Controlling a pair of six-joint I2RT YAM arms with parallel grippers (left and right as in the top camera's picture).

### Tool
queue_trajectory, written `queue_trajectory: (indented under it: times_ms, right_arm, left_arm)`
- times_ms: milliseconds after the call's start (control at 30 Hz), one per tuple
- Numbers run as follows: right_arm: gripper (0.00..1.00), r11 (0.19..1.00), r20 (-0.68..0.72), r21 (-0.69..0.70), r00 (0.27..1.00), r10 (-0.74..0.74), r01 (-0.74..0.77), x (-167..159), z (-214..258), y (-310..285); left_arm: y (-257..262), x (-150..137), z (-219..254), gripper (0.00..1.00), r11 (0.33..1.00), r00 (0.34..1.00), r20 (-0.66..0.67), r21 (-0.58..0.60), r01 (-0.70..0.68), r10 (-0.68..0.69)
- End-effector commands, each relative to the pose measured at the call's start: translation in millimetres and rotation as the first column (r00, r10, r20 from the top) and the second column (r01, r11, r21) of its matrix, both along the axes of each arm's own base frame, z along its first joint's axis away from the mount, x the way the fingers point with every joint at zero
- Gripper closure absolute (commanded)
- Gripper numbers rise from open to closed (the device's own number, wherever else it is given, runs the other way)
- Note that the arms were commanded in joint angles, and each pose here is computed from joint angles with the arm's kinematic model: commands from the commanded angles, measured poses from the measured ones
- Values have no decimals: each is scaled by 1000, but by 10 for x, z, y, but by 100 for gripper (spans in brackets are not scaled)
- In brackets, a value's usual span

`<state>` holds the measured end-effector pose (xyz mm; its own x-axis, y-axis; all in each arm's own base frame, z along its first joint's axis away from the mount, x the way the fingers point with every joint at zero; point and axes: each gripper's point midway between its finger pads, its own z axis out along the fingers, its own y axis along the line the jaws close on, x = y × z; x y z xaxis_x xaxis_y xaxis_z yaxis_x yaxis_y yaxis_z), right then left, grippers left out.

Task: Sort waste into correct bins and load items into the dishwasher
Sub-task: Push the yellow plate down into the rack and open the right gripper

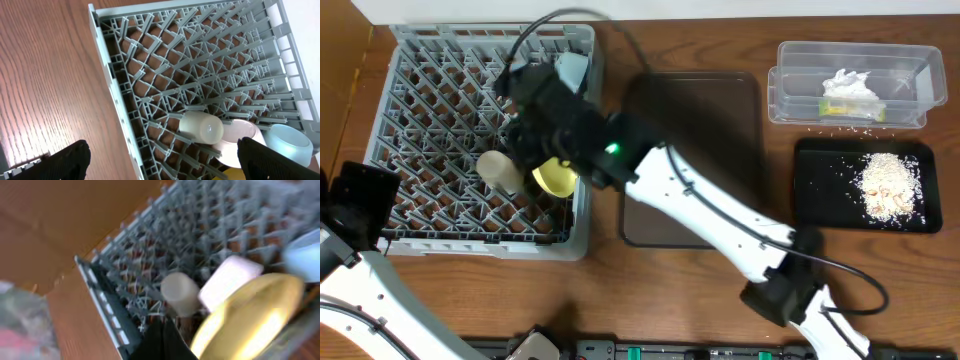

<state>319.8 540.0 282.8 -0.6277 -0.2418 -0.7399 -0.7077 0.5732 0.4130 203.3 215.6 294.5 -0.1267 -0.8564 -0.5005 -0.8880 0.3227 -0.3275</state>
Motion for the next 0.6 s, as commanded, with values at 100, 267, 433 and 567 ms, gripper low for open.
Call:
queue_trajectory:
  times_ms: [100,267,433,567]
  right_arm:
    - [99,993,-57,-72,995,85,-89,64,-820,243]
    - [99,991,-34,-115,997,64,-67,154,-961,203]
    - [99,991,3,-118,998,58,-57,155,-763,131]
    - [99,996,50,-89,998,31,-26,127,-297,-30]
  left_arm:
    - [18,-12,10,5,1000,1000,-1,4,-8,8]
    - [18,-12,10,5,1000,1000,-1,4,-8,8]
    - [18,-12,10,6,1000,1000,-1,4,-8,8]
    - [18,-12,10,5,1000,1000,-1,4,-8,8]
